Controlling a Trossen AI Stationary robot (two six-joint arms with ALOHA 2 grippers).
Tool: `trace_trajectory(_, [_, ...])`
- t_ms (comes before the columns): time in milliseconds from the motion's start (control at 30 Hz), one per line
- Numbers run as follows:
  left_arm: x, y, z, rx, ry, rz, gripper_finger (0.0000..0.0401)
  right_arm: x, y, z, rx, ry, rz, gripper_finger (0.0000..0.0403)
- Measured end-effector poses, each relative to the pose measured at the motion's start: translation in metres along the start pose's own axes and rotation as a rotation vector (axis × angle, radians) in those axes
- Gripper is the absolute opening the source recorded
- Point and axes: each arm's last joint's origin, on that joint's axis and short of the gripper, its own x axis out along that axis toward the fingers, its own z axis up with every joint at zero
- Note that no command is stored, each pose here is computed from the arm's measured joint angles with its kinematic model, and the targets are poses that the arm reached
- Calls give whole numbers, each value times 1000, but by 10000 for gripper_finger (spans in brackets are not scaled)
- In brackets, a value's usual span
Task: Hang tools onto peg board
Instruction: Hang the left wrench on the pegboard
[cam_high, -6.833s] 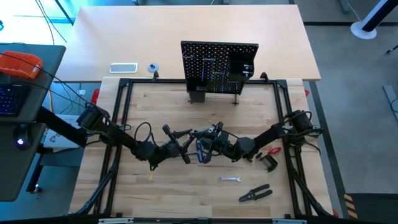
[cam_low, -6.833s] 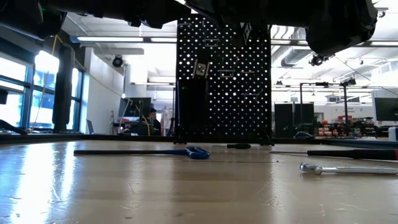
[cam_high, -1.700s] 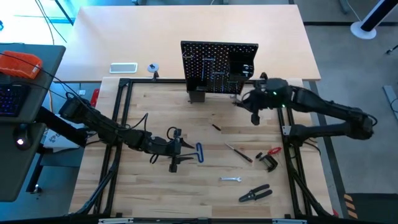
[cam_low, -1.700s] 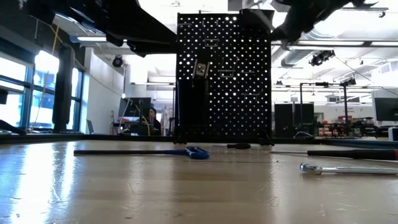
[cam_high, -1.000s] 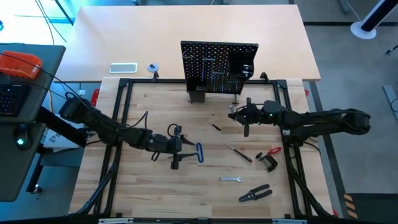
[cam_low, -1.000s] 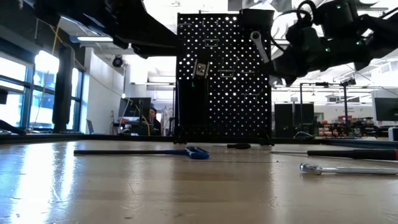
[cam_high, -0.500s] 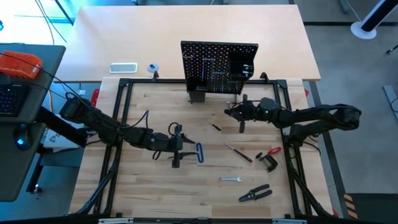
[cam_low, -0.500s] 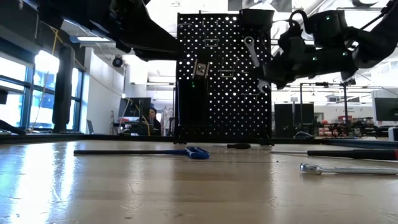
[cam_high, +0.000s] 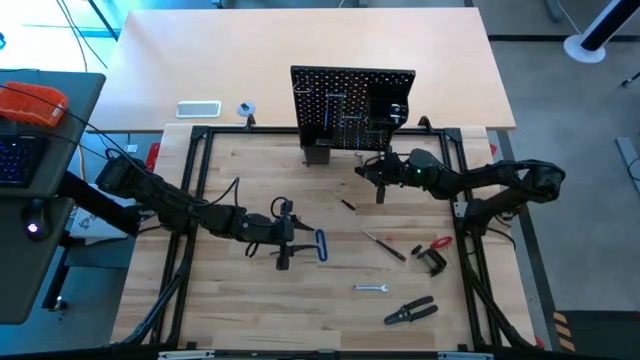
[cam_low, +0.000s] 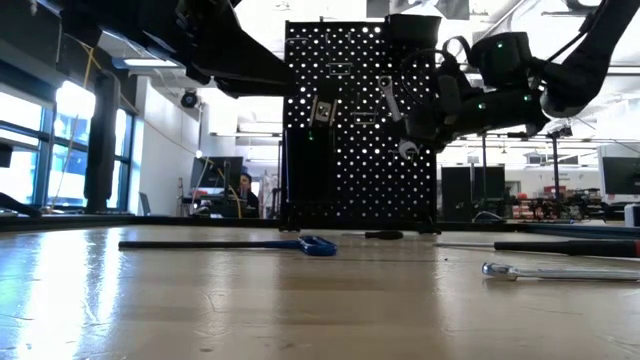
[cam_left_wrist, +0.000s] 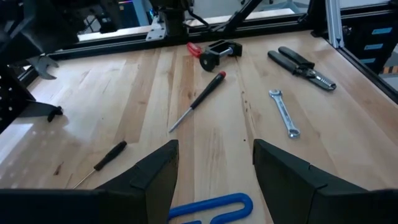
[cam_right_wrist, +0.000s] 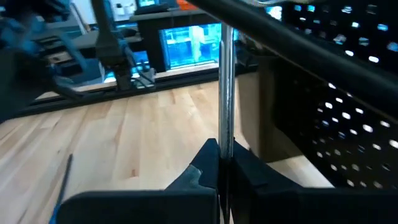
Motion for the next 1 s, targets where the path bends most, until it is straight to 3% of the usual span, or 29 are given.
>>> trace_trajectory(567, [0, 0, 0, 8, -4, 0, 197, -2, -14, -2, 38, 7, -40, 1])
trace_trajectory(1000, [0, 0, 1, 3, -14, 1, 197, 8, -21, 12, 39, 30, -55, 1])
